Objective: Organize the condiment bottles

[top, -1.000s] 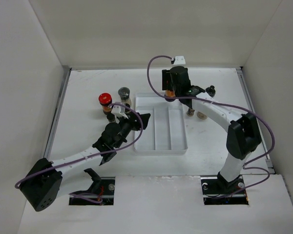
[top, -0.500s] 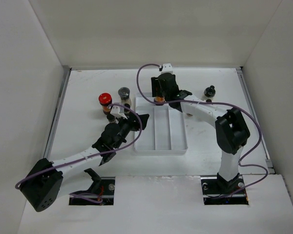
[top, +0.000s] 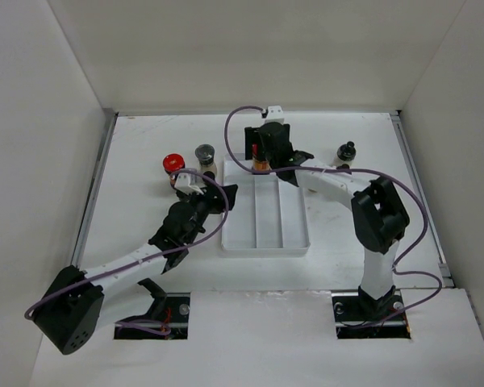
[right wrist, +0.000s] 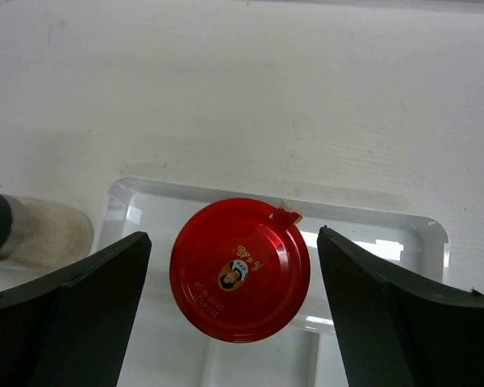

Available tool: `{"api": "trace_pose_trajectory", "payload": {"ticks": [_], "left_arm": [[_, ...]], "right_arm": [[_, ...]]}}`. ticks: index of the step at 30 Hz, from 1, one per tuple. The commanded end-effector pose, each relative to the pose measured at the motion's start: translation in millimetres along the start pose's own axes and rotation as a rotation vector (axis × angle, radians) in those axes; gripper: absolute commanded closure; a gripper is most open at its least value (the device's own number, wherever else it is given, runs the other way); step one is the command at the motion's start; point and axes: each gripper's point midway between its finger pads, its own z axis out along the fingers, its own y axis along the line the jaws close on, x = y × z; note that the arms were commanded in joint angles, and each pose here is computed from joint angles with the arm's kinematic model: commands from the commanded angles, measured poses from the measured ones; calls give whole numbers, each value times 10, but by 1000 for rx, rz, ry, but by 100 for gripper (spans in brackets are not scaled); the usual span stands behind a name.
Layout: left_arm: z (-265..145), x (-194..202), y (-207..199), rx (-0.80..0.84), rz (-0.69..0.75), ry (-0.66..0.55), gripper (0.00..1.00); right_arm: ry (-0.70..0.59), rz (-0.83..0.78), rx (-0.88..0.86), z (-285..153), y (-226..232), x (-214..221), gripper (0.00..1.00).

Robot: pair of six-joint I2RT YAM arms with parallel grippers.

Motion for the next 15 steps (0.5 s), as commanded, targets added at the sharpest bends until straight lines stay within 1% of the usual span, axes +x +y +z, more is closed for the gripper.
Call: {"api": "trace_pose_trajectory", "payload": {"ticks": [1, 5, 6, 7, 8, 9, 10, 11, 12, 13, 15], "left_arm": [[17, -294, 14, -31, -22, -86, 34], [37, -485, 117, -109, -15, -104, 32], [44, -533, 153, -134, -14, -106, 32], [51, -591, 177, -158, -12, -109, 32], [54, -634, 193, -178, -11, -110, 31], [54, -718, 213, -207, -2, -119, 31], [45, -795, 242, -241, 8, -126, 31], [34, -891, 278, -280, 21, -140, 30], [11, -983, 335, -325, 39, -152, 29], [-14, -1085, 414, -380, 63, -169, 29], [-60, -1240, 626, -501, 109, -193, 29]], "right_arm": [[-185, 95, -62, -331, 130, -684, 7], [-206, 122, -79, -701, -5, -739, 5], [-206, 134, -80, -792, -52, -706, 8], [-203, 149, -81, -885, -104, -651, 12], [-201, 164, -82, -953, -144, -601, 18], [-197, 182, -85, -1036, -197, -516, 32], [-196, 205, -93, -1120, -231, -444, 48], [-191, 223, -108, -1199, -232, -360, 62], [-181, 240, -128, -1275, -221, -258, 72], [-172, 252, -144, -1338, -215, -185, 76], [-157, 252, -176, -1443, -171, -63, 76]]}}
